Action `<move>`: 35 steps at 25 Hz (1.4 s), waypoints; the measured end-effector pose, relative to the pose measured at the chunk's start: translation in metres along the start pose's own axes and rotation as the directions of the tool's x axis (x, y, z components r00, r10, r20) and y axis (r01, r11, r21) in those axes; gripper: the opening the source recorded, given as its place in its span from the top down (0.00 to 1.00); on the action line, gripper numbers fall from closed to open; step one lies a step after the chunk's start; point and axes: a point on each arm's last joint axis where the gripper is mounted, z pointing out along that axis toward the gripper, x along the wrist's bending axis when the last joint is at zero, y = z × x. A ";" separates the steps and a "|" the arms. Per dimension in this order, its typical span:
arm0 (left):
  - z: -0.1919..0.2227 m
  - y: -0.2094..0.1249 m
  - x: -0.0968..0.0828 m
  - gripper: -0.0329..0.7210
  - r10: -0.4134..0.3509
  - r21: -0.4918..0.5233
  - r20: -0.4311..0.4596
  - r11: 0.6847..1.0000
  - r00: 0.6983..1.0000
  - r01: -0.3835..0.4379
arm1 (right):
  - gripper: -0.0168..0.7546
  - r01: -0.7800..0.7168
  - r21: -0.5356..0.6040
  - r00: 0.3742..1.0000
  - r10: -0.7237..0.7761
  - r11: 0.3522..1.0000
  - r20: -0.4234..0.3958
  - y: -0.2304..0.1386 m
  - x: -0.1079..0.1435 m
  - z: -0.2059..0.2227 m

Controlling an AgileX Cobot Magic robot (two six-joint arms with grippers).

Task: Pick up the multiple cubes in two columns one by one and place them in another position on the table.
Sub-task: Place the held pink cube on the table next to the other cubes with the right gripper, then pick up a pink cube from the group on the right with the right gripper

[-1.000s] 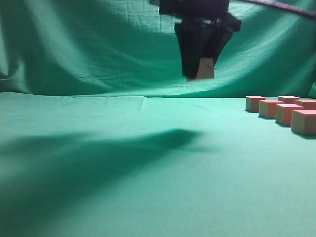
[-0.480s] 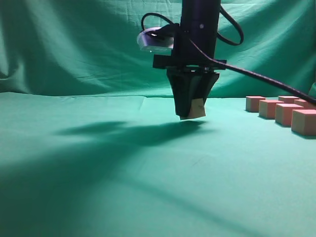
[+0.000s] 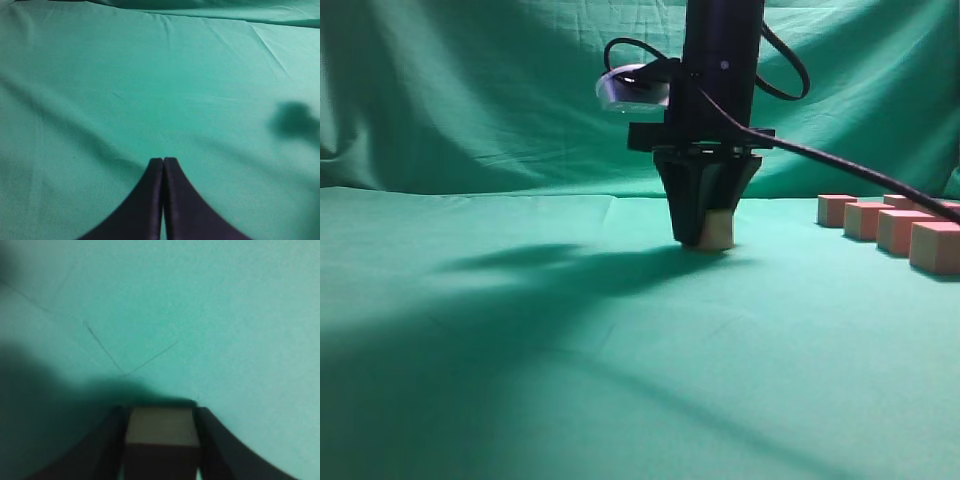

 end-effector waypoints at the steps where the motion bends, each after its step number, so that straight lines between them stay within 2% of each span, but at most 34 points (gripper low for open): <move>1: 0.000 0.000 0.000 0.96 0.000 0.000 0.000 1.000 1.000 0.000 | 0.51 -0.003 0.009 1.000 0.003 1.000 -0.003 -0.001 0.000 0.002; 5: 0.000 0.000 0.000 0.96 0.000 0.000 0.000 1.000 1.000 0.000 | 0.21 -0.038 0.048 0.999 0.038 0.998 -0.010 -0.004 0.001 0.002; 7: 0.000 0.000 0.000 0.96 0.000 0.000 0.000 1.000 1.000 0.000 | 0.13 -0.042 0.059 0.999 0.042 0.997 -0.006 -0.003 0.000 -0.003; 9: 0.000 0.000 0.000 0.96 0.000 0.000 0.000 1.000 1.000 0.000 | 0.14 -0.047 0.036 0.999 0.046 0.998 0.019 0.003 -0.003 -0.014; 10: 0.000 0.000 0.000 0.96 0.000 0.000 0.000 1.000 1.000 0.000 | 0.09 -0.059 0.016 0.998 0.059 0.998 0.037 0.006 -0.005 -0.019; 14: 0.000 0.000 0.000 0.96 0.000 0.000 0.000 1.000 1.000 0.000 | 0.11 -0.088 -0.076 0.990 0.096 0.993 0.100 0.010 -0.009 -0.060; 15: 0.000 0.000 0.000 0.96 0.000 0.000 0.000 1.000 1.000 0.000 | 0.17 -0.098 -0.107 0.987 0.110 0.989 0.113 0.008 -0.008 -0.076; 18: 0.000 0.000 0.000 0.96 0.000 0.000 0.000 1.000 1.000 0.000 | 0.18 -0.140 -0.216 0.975 0.173 0.966 0.142 -0.003 -0.005 -0.130; 19: 0.000 0.000 0.000 0.96 0.000 0.000 0.000 1.000 1.000 0.000 | 0.18 -0.159 -0.257 0.969 0.201 0.953 0.147 -0.009 -0.005 -0.151; 20: 0.000 0.000 0.000 0.96 0.000 0.000 0.000 1.000 1.000 0.000 | 0.25 -0.179 -0.295 0.962 0.230 0.939 0.147 -0.016 -0.005 -0.169; 21: 0.000 0.000 0.000 0.96 0.000 0.000 0.000 1.000 1.000 0.000 | 0.26 -0.204 -0.339 0.953 0.266 0.918 0.146 -0.026 -0.006 -0.190; 23: 0.000 0.000 0.000 0.96 0.000 0.000 0.000 1.000 1.000 0.000 | 0.25 -0.258 -0.412 0.930 0.340 0.874 0.138 -0.051 -0.010 -0.227; 26: 0.000 0.000 0.000 0.96 0.000 0.000 0.000 1.000 1.000 0.000 | 0.25 -0.359 -0.452 0.882 0.455 0.817 0.123 -0.096 -0.019 -0.255; 30: 0.000 0.000 0.000 0.96 0.000 0.000 0.000 1.000 1.000 0.000 | 0.25 -0.494 -0.401 0.805 0.580 0.772 0.125 -0.155 -0.029 -0.250; 35: 0.000 0.000 0.000 0.96 0.000 0.000 0.000 1.000 1.000 0.000 | 0.25 -0.643 -0.248 0.717 0.683 0.725 0.137 -0.212 -0.031 -0.207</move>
